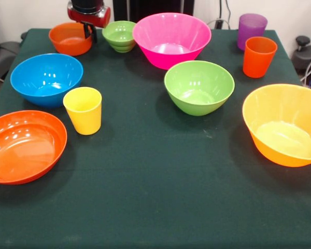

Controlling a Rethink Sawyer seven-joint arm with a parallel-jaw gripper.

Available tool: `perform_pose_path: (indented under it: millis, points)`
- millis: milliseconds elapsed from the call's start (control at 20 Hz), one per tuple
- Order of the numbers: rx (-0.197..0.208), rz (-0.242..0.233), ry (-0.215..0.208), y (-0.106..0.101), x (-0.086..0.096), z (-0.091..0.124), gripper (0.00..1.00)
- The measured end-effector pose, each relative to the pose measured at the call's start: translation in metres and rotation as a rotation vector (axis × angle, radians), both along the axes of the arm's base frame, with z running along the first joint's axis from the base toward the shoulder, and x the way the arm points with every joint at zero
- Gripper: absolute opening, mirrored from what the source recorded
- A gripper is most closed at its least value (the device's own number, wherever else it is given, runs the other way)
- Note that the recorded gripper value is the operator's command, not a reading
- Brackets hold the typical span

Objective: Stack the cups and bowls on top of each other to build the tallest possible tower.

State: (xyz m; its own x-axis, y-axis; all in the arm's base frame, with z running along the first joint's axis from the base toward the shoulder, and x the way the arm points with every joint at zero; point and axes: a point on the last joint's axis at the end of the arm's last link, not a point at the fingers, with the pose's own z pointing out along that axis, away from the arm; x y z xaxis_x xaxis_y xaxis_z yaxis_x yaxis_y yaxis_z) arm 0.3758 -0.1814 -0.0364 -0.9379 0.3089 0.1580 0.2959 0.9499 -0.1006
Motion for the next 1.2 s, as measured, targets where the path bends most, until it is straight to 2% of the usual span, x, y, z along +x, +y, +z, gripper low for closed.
perform_pose_path:
  millis: [500, 700, 1000, 1050, 1200]
  points:
    - [-0.004, 0.023, -0.005, 0.008, 0.005, 0.004, 0.0]
    - [-0.013, 0.028, -0.016, 0.015, 0.012, 0.019, 0.0]
    - [-0.023, 0.018, -0.028, 0.037, 0.023, 0.058, 0.0]
    - [-0.025, 0.01, -0.034, 0.045, 0.026, 0.071, 0.0]
    - [-0.026, 0.007, -0.039, 0.055, 0.029, 0.083, 0.0]
